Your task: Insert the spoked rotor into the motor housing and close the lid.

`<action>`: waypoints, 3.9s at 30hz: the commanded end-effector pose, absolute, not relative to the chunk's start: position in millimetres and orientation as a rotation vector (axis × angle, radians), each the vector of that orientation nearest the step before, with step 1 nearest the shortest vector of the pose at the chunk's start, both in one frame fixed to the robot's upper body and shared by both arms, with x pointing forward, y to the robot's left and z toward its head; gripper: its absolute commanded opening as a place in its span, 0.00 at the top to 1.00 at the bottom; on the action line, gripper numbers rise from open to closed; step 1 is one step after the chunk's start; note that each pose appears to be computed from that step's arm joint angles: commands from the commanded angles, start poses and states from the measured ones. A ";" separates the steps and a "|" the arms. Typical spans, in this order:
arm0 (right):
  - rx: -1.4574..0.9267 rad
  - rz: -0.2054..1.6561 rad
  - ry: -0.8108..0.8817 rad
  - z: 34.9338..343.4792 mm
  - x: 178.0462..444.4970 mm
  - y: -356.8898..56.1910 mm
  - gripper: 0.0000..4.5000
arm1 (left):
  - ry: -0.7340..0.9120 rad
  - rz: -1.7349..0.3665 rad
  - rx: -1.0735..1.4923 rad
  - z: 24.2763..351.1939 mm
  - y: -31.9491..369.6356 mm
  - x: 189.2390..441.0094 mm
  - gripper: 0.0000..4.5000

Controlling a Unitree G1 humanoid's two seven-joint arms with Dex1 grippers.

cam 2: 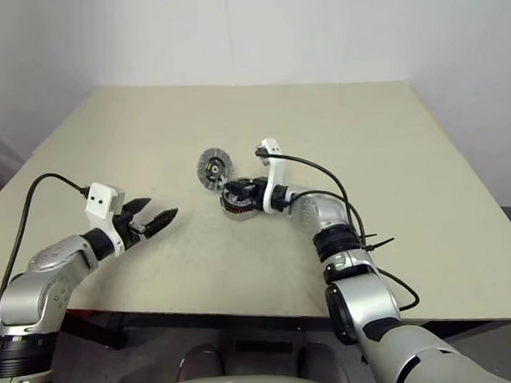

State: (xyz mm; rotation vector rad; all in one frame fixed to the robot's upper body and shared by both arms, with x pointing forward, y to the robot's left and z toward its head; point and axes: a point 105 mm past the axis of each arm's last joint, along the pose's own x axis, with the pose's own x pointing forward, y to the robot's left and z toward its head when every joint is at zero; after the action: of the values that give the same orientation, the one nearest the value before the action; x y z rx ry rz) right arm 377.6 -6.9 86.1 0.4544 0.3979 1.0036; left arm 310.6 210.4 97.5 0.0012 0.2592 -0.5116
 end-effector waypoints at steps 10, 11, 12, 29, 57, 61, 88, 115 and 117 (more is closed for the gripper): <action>0.506 1.065 0.320 122.1 379.6 4.6 0.83 | 0.219 -0.520 0.019 107.4 208.1 311.7 0.00; 0.491 1.065 0.311 124.2 380.2 1.8 0.78 | 0.220 -0.520 0.019 106.7 208.1 311.3 0.00; 0.475 1.062 0.299 126.5 380.9 -0.2 0.71 | 0.221 -0.520 0.018 106.3 208.0 311.1 0.00; 0.541 0.922 0.427 129.1 389.8 -58.3 0.43 | 0.225 -0.535 0.009 103.8 202.7 311.0 0.00; 0.567 0.897 0.670 95.0 372.1 -51.3 0.47 | 0.238 -0.525 0.018 100.2 204.4 305.5 0.00; 0.580 0.900 0.665 97.6 373.3 -52.3 0.70 | 0.237 -0.523 0.021 100.2 204.7 305.9 0.00; 0.892 0.880 0.686 127.9 380.9 -63.2 0.91 | 0.249 -0.528 0.019 97.0 203.6 305.5 0.00; 0.768 0.433 0.544 82.4 423.0 -139.0 0.91 | 0.257 -0.547 0.033 95.9 201.2 308.4 0.00; 0.769 0.444 0.549 81.8 422.5 -139.5 0.83 | 0.256 -0.546 0.035 96.1 201.6 308.4 0.00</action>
State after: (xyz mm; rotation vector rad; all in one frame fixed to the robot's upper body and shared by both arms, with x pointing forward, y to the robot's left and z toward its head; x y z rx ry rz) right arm 417.9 -130.8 76.0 0.8094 0.5740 0.4637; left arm 305.9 201.9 84.0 0.0068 0.2998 -0.5346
